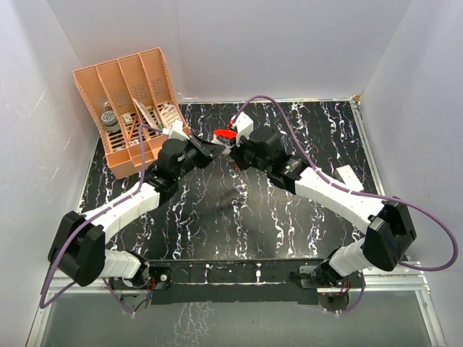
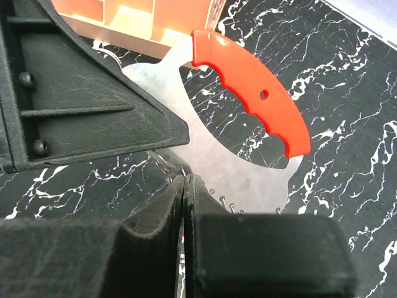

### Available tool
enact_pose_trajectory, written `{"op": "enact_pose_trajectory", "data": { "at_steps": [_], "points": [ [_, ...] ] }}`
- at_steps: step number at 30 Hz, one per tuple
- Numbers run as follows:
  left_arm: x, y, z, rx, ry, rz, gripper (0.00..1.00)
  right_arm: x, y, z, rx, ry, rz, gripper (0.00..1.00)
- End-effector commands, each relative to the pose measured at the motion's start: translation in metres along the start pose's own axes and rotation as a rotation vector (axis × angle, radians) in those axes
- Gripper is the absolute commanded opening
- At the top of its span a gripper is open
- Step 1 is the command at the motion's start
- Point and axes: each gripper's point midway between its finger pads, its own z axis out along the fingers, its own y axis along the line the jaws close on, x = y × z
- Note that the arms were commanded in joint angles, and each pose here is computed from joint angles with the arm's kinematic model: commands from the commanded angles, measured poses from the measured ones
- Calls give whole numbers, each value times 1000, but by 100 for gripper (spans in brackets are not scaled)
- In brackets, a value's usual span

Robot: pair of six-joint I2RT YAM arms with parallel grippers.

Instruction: Put the keys on the keyring

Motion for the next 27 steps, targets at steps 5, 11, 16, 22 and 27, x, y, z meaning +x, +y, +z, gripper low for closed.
{"op": "enact_pose_trajectory", "data": {
  "at_steps": [5, 11, 16, 22, 27],
  "points": [
    [0, -13, 8, 30, 25, 12, 0, -60, -6, -15, 29, -151, -50, 0],
    [1, -15, 9, 42, 33, 12, 0, -63, -6, -11, 28, -147, -63, 0],
    [-1, -16, 6, 40, 27, 14, 0, -60, -4, -11, 24, -139, -50, 5],
    [-2, -22, 3, 53, 24, 14, 0, -46, -1, -10, 7, -91, -34, 16],
    [-4, -24, 1, 59, 18, 13, 0, -28, -2, -9, 9, -45, -26, 17]
  ]
}}
